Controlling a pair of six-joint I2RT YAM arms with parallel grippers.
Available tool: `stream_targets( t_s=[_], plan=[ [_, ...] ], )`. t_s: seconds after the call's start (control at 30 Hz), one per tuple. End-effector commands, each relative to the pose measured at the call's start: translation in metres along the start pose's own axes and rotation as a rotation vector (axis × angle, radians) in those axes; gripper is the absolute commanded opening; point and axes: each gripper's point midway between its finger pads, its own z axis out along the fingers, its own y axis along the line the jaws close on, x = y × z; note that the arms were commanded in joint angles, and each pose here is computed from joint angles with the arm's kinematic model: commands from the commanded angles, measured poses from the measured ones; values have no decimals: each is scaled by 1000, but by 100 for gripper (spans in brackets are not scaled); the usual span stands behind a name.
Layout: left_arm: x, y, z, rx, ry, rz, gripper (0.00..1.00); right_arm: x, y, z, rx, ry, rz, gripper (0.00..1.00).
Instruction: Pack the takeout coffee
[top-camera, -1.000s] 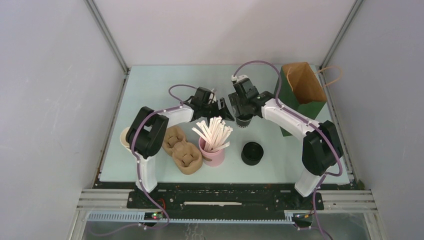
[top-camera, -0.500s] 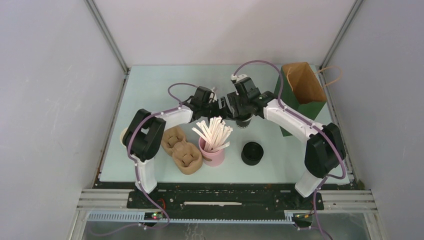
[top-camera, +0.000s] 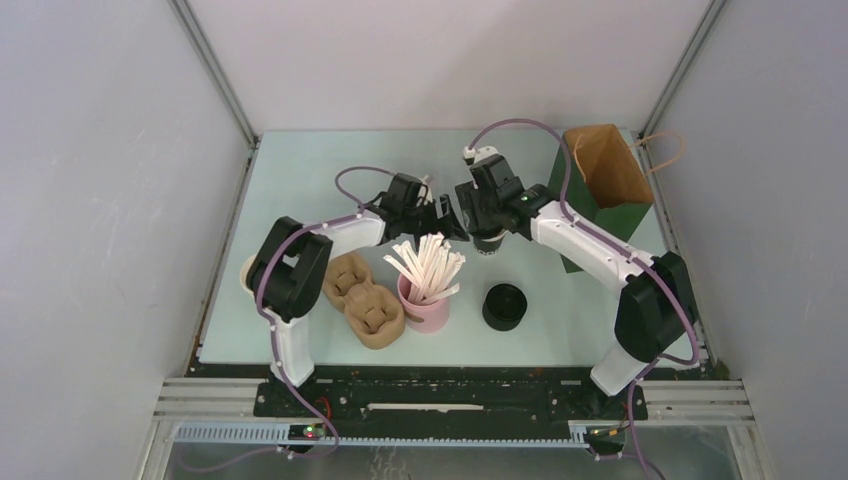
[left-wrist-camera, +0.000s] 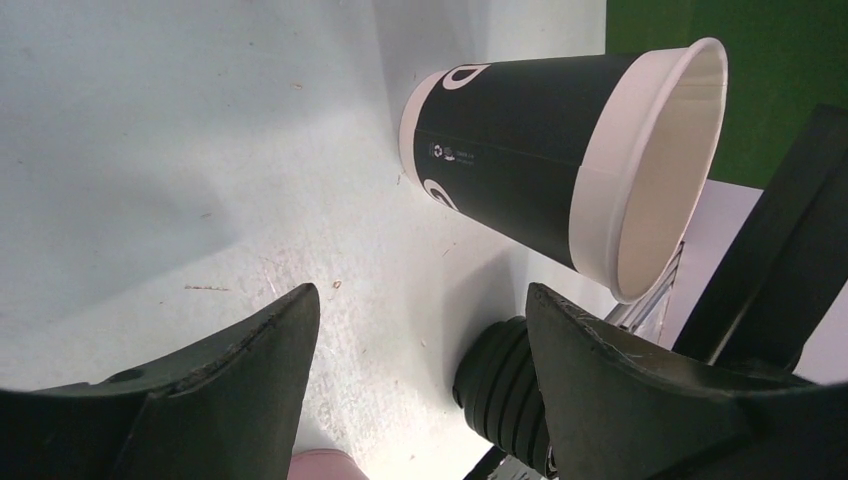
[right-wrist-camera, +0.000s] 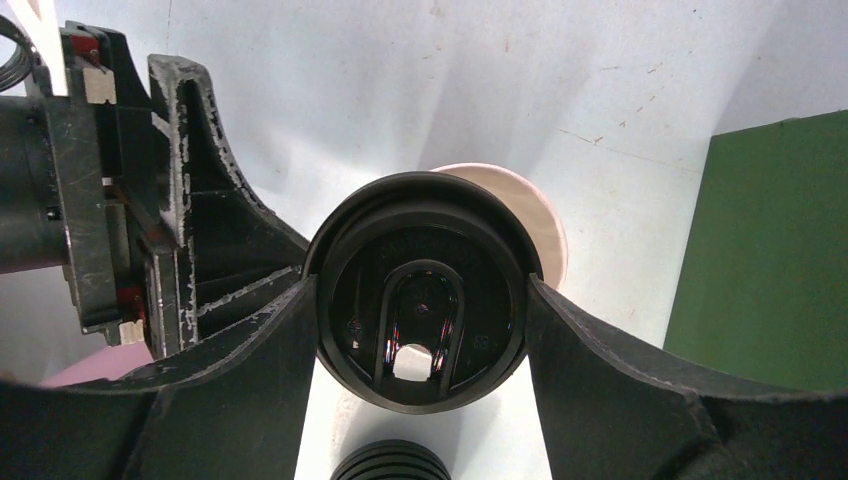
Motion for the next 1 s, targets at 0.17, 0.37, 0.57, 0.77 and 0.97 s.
stream_targets(
  t_s=[0.17, 0.37, 0.57, 0.77, 0.97],
  plan=[
    [-5, -2, -29, -8, -47, 48, 82, -8, -15, 3, -7, -16, 54, 57],
    [-13, -7, -52, -7, -73, 71, 82, -11, -19, 7, 1, -26, 59, 57],
    [-20, -14, -59, 11, -85, 73, 80, -2, -18, 16, 0, 17, 48, 57],
    [-26, -17, -63, 18, -98, 74, 79, 4, -18, 19, 8, 42, 51, 57],
    [-27, -18, -65, 22, -103, 77, 79, 9, -19, 24, 14, 63, 51, 57]
  ],
)
